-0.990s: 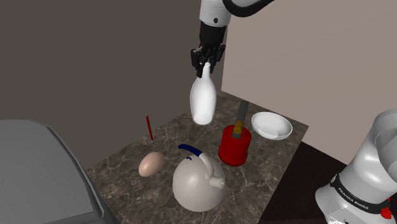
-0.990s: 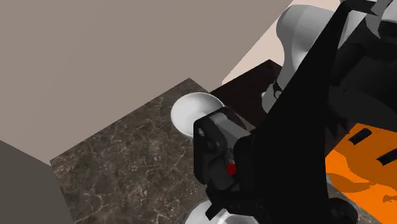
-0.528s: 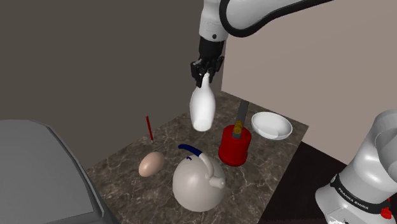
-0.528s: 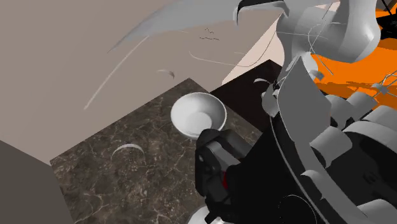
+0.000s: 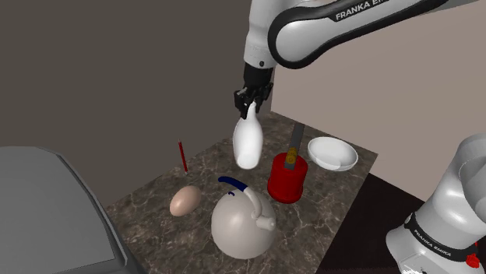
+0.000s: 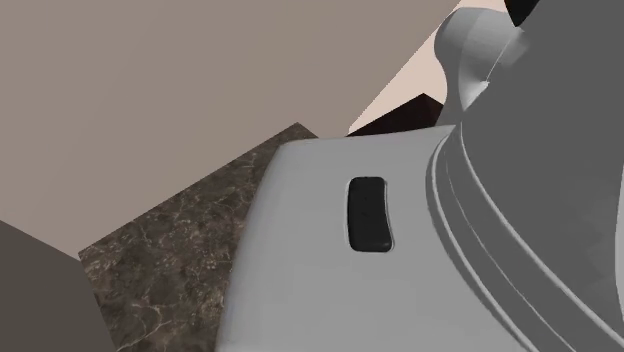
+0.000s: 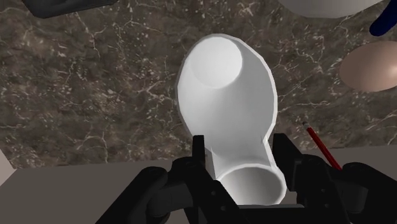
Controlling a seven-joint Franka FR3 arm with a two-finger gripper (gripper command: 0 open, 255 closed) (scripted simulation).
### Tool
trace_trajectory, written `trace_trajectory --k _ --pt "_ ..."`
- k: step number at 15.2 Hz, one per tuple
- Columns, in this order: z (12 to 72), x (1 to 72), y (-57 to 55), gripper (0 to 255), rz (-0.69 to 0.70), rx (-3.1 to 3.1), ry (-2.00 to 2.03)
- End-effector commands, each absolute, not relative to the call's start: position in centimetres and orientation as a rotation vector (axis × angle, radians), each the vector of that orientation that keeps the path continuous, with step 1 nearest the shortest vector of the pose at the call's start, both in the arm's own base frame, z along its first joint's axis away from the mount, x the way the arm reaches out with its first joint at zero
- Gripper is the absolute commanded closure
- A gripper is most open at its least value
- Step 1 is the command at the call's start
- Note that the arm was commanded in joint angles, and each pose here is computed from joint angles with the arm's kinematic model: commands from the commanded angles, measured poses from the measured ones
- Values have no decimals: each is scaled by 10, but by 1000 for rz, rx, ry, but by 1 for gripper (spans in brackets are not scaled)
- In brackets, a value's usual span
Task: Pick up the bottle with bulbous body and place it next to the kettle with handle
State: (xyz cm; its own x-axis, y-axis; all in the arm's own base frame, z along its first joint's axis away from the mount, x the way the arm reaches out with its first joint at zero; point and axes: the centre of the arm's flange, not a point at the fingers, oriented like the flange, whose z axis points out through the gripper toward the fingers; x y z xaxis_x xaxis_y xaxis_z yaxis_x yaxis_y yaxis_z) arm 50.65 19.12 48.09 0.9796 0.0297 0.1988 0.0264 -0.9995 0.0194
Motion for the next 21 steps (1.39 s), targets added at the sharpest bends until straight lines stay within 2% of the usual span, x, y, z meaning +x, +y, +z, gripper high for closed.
trace_trajectory --k 1,9,16,17,21 --pt "470 508 190 255 314 3109 44" --pt "431 508 190 255 314 3109 44" --pt "431 508 190 255 314 3109 44" --pt "431 508 190 0 314 3109 44" --pt "431 508 190 0 314 3109 44"
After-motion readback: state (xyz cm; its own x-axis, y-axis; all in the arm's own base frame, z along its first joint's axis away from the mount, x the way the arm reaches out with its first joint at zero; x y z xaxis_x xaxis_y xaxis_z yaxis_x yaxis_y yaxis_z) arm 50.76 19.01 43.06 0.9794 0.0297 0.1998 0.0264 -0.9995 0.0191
